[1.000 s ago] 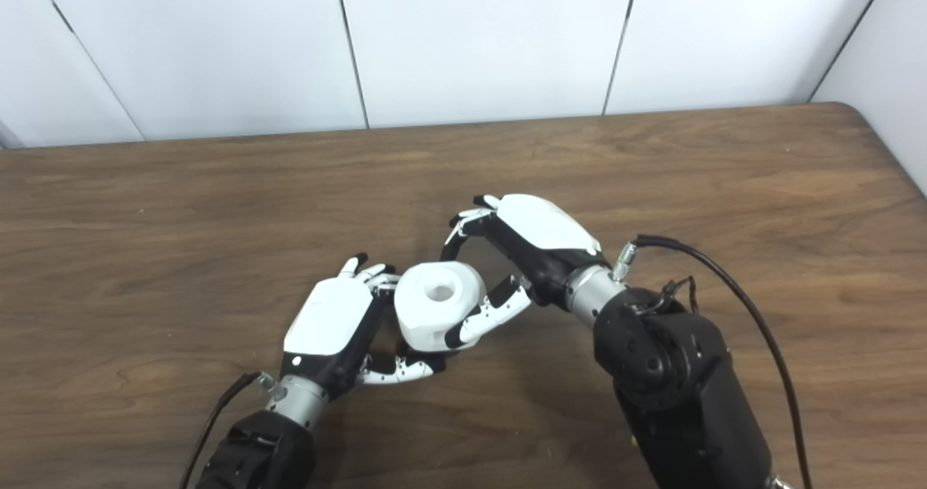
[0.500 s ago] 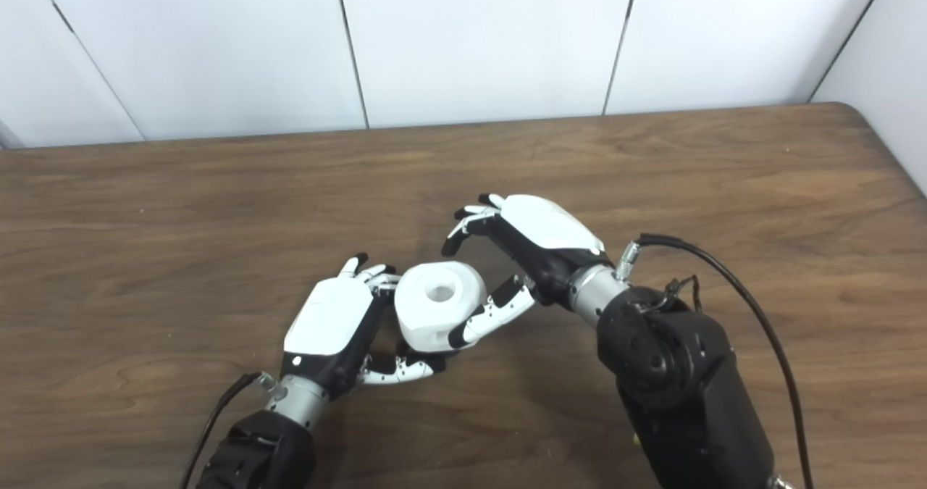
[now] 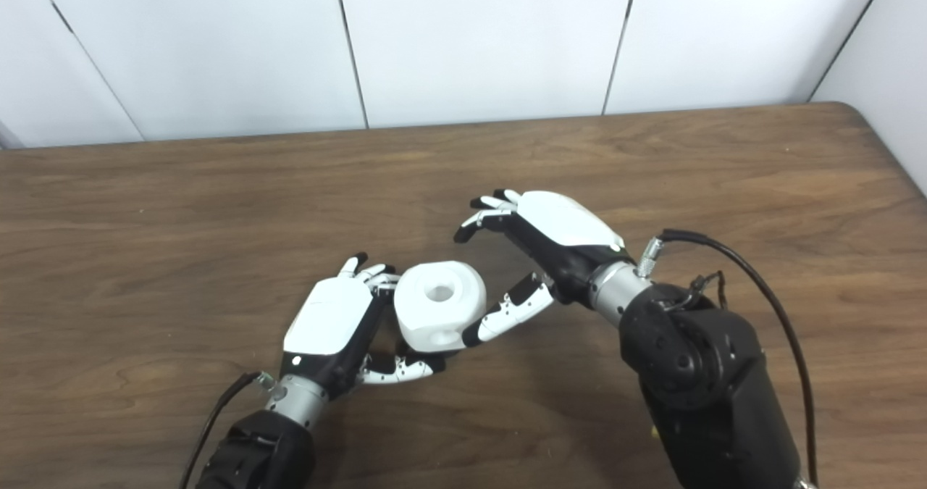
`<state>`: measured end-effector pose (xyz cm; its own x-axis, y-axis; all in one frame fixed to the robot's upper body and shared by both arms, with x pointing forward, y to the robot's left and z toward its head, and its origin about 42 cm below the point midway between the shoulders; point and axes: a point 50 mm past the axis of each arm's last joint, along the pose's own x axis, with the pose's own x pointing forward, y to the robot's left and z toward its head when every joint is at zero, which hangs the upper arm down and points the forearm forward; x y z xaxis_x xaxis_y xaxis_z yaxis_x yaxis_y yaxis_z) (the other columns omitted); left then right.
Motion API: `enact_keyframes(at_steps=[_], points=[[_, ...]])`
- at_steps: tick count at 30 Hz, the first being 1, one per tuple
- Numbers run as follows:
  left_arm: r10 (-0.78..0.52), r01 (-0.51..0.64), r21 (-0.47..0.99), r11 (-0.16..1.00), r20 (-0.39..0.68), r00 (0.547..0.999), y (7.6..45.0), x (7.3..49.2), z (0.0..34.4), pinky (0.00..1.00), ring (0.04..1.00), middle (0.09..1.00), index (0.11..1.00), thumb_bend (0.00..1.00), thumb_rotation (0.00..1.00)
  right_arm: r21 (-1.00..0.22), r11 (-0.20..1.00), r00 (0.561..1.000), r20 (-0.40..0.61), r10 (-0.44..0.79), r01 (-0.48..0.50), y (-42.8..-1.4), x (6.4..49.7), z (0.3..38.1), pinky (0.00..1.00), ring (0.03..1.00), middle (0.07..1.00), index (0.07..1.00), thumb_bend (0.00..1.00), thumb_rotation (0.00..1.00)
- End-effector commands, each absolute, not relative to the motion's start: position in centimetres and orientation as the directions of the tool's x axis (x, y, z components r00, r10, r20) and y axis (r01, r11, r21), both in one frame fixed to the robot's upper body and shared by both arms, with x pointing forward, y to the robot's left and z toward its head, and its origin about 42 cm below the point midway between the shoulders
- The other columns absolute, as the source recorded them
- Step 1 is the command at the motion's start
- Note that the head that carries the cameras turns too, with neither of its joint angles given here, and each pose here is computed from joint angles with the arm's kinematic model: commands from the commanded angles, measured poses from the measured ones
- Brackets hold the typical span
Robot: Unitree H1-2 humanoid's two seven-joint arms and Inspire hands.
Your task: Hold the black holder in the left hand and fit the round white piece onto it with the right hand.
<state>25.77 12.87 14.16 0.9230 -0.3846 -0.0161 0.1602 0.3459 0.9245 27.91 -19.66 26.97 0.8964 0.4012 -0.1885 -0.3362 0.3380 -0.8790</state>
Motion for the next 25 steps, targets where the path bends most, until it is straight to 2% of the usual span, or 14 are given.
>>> enact_keyframes(at_steps=[1, 20, 21, 22, 23, 25], points=[[-0.389, 0.198, 0.929, 0.312, -0.065, 0.919, 12.9, 25.9, 13.5, 1.00, 0.879, 0.763, 0.487, 0.52, 0.05, -0.900, 0.340, 0.909, -0.126, 0.396, -0.273, -20.0, 27.4, 28.6, 1.00, 1.000, 0.950, 0.781, 1.00, 0.38], [-0.358, 0.203, 0.911, 0.359, -0.067, 0.932, 13.7, 26.2, 14.2, 1.00, 0.879, 0.778, 0.495, 0.52, 0.08, -0.896, 0.360, 0.929, -0.128, 0.346, -0.258, -21.6, 26.4, 28.3, 1.00, 1.000, 0.952, 0.781, 1.00, 0.41], [-0.358, 0.203, 0.911, 0.358, -0.067, 0.931, 13.8, 26.2, 14.2, 0.99, 0.879, 0.781, 0.568, 0.68, 0.15, -0.895, 0.363, 0.929, -0.130, 0.346, -0.260, -21.6, 26.5, 28.2, 1.00, 1.000, 0.952, 0.780, 1.00, 0.41], [-0.357, 0.204, 0.911, 0.358, -0.068, 0.932, 14.0, 26.2, 14.3, 0.99, 0.878, 0.783, 0.609, 0.76, 0.19, -0.894, 0.364, 0.929, -0.132, 0.346, -0.262, -21.6, 26.5, 28.1, 1.00, 1.000, 0.952, 0.781, 1.00, 0.41], [-0.357, 0.204, 0.911, 0.358, -0.069, 0.932, 14.1, 26.2, 14.3, 0.98, 0.877, 0.786, 0.642, 0.82, 0.22, -0.893, 0.364, 0.929, -0.133, 0.346, -0.264, -21.7, 26.6, 28.1, 1.00, 1.000, 0.952, 0.781, 1.00, 0.41], [-0.351, 0.208, 0.910, 0.358, -0.075, 0.933, 14.3, 26.3, 14.5, 0.98, 0.881, 0.794, 0.671, 0.86, 0.24, -0.891, 0.368, 0.929, -0.135, 0.344, -0.266, -21.7, 26.6, 28.0, 1.00, 1.000, 0.954, 0.782, 1.00, 0.42]])
